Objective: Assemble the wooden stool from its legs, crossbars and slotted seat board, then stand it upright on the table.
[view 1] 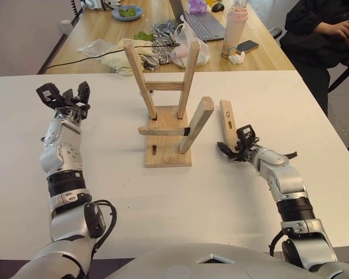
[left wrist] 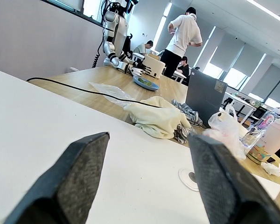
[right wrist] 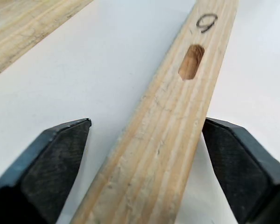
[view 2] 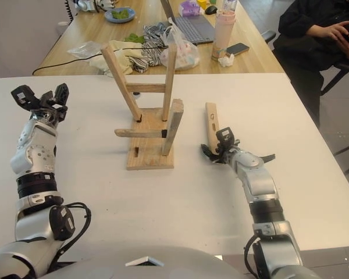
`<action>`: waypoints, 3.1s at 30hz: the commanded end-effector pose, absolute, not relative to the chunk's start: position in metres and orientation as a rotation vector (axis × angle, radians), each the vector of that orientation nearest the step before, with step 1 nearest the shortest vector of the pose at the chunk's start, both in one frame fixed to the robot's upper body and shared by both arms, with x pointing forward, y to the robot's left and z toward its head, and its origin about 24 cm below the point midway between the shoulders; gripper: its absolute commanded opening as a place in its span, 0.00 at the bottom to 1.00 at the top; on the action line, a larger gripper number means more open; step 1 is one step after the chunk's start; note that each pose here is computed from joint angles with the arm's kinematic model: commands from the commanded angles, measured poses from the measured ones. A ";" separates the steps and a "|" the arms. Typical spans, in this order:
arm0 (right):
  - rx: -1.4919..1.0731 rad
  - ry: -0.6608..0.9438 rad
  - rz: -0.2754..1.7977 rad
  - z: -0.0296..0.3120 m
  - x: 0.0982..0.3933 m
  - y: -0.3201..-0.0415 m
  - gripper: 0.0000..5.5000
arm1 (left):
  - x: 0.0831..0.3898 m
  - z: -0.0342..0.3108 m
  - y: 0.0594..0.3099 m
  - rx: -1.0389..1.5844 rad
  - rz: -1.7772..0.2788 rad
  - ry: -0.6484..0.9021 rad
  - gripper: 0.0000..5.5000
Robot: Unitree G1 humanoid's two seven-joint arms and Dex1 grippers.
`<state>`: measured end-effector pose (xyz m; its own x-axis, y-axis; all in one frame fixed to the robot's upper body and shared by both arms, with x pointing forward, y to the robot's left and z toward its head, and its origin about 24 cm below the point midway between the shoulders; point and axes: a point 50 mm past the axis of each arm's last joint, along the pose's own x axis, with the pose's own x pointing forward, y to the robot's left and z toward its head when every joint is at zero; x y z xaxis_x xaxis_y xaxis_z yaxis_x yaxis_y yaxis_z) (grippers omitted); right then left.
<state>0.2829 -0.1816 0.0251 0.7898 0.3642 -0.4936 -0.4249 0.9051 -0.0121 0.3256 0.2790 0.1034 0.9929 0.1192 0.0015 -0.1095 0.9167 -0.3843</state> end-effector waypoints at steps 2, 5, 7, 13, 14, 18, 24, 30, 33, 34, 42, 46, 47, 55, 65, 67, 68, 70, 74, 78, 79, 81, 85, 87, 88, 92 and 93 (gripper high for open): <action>-0.155 0.618 0.328 0.002 0.274 -0.221 0.61 | 0.326 0.117 0.272 -0.382 0.115 -0.075 0.55; -0.202 0.633 0.334 -0.002 0.268 -0.236 0.52 | 0.318 0.118 0.286 -0.361 0.225 -0.081 0.55; -0.232 0.618 0.369 0.000 0.268 -0.238 0.47 | 0.315 0.119 0.283 -0.348 0.190 -0.088 0.55; -0.260 0.559 0.411 0.010 0.275 -0.252 0.37 | 0.319 0.140 0.266 -0.432 -0.002 -0.170 0.59; -0.264 0.550 0.403 0.011 0.275 -0.253 0.37 | 0.320 0.143 0.266 -0.431 -0.023 -0.175 0.60; -0.238 0.352 0.354 0.045 0.299 -0.260 0.37 | 0.311 0.177 0.265 -0.483 -0.197 -0.282 0.71; -0.047 -0.156 0.417 0.160 0.339 -0.230 0.37 | 0.294 0.248 0.243 -0.658 -0.582 -0.507 0.86; 0.146 -0.491 1.044 0.263 0.329 -0.151 0.37 | 0.292 0.298 0.190 -0.665 -1.040 -0.507 0.98; 0.182 -0.483 1.325 0.272 0.314 -0.121 0.37 | 0.301 0.294 0.167 -0.719 -1.128 -0.463 0.98; 0.177 -0.458 1.409 0.270 0.307 -0.113 0.37 | 0.300 0.290 0.160 -0.753 -1.159 -0.456 0.98; 0.187 -0.325 1.574 0.258 0.301 -0.104 0.37 | 0.277 0.280 0.139 -0.836 -1.339 -0.430 0.98; 0.217 -0.285 1.594 0.258 0.303 -0.103 0.37 | 0.270 0.278 0.138 -0.831 -1.351 -0.443 0.98; 0.204 -0.270 1.599 0.256 0.303 -0.103 0.37 | 0.271 0.279 0.139 -0.840 -1.339 -0.457 0.98; 0.144 -0.174 1.643 0.247 0.301 -0.100 0.37 | 0.265 0.282 0.143 -0.885 -1.384 -0.514 0.86; 0.140 -0.130 1.642 0.239 0.301 -0.102 0.37 | 0.267 0.285 0.146 -0.864 -1.348 -0.547 0.62; 0.142 -0.126 1.638 0.238 0.302 -0.103 0.37 | 0.268 0.286 0.148 -0.853 -1.330 -0.556 0.55; 0.139 -0.118 1.632 0.237 0.303 -0.103 0.37 | 0.268 0.287 0.150 -0.846 -1.321 -0.561 0.52; 0.134 -0.102 1.621 0.234 0.304 -0.104 0.37 | 0.270 0.287 0.152 -0.836 -1.303 -0.563 0.47; 0.128 -0.080 1.623 0.233 0.304 -0.105 0.37 | 0.272 0.285 0.156 -0.834 -1.265 -0.572 0.43; 0.123 -0.037 1.607 0.233 0.307 -0.107 0.37 | 0.277 0.284 0.166 -0.896 -1.192 -0.641 0.42; 0.122 -0.026 1.608 0.233 0.308 -0.108 0.37 | 0.278 0.285 0.169 -0.911 -1.171 -0.659 0.42; 0.113 -0.010 1.615 0.234 0.308 -0.109 0.47 | 0.283 0.284 0.180 -0.934 -1.100 -0.697 0.40; 0.040 0.030 1.615 0.235 0.307 -0.120 0.60 | 0.283 0.279 0.216 -0.832 -0.932 -0.756 0.37; -0.005 0.071 1.622 0.232 0.304 -0.128 0.67 | 0.280 0.266 0.241 -0.779 -0.819 -0.748 0.37; -0.017 0.089 1.625 0.230 0.302 -0.131 0.70 | 0.280 0.257 0.249 -0.748 -0.770 -0.725 0.37; -0.028 0.175 1.630 0.206 0.296 -0.135 0.71 | 0.284 0.210 0.273 -0.699 -0.579 -0.671 0.37; -0.017 0.187 1.625 0.202 0.296 -0.136 0.68 | 0.284 0.202 0.275 -0.708 -0.556 -0.664 0.37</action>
<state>0.2970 -0.1301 0.2126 -0.0875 0.9933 -0.0755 -0.9933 -0.0812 0.0824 0.2836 0.2691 0.2175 0.6306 -0.2724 0.7267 0.6965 0.6118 -0.3751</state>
